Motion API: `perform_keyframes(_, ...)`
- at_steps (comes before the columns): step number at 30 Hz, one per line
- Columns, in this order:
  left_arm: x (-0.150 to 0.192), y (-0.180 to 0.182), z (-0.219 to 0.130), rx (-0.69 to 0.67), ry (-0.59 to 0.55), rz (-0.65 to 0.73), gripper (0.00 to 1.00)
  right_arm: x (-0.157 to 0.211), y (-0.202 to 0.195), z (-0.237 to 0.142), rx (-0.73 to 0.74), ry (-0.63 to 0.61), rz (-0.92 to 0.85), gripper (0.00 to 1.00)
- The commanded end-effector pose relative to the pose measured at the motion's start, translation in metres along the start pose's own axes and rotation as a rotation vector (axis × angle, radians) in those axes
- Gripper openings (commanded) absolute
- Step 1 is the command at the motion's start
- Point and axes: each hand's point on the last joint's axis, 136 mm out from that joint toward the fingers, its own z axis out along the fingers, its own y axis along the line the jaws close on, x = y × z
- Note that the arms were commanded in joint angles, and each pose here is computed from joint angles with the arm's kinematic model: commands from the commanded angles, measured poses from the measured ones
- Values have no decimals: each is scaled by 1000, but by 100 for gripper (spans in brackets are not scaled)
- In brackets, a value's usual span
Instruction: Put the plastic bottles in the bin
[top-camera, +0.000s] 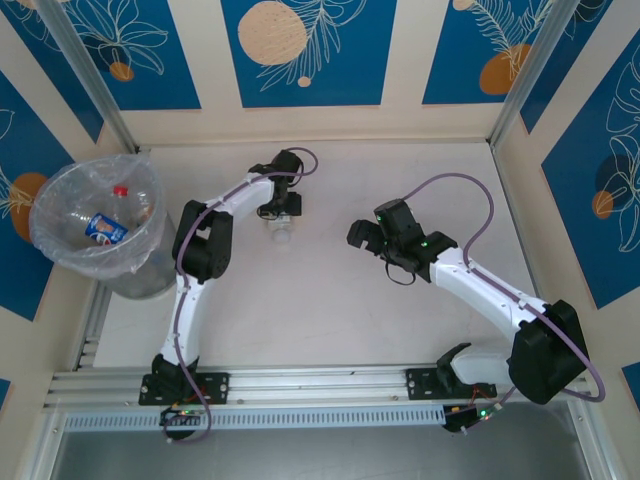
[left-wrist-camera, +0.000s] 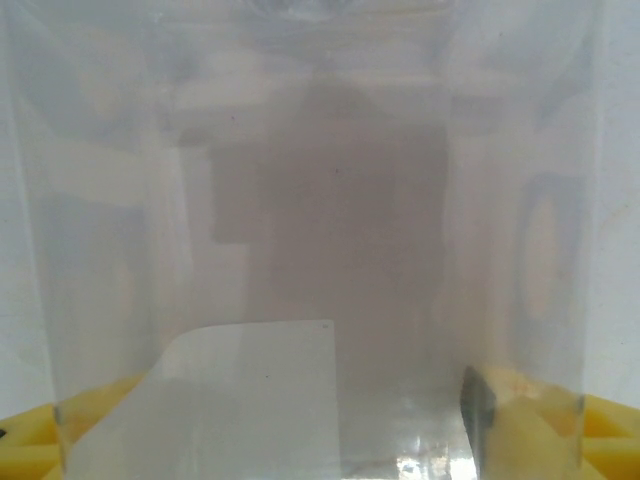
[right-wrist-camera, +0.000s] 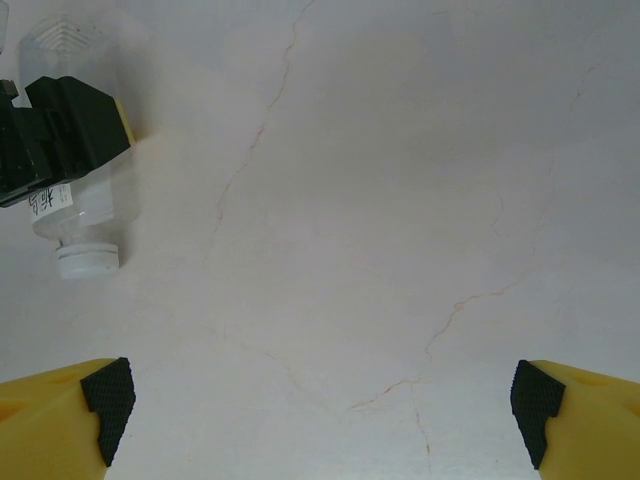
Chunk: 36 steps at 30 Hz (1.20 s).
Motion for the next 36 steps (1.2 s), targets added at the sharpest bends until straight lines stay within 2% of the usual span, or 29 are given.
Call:
perform_keyframes(1,2,-2,-4,8,11,40,55,-11,8,-7,-31,-31,3,100)
perform_keyframes(14,-3,-8,-25,54,-17,42,49,-16,5,-10,-39,-85,22,99)
perform_keyframes(23,-12,-13,-64,117,-67,35,46,-23,2,-15,-29,-123,39,100)
perform_keyframes(29,-17,-15,-109,173,-126,50,45,-22,0,-16,-34,-131,62,99)
perform_keyframes(36,-25,-10,-211,280,-280,96,45,-26,3,-16,-62,-159,59,99)
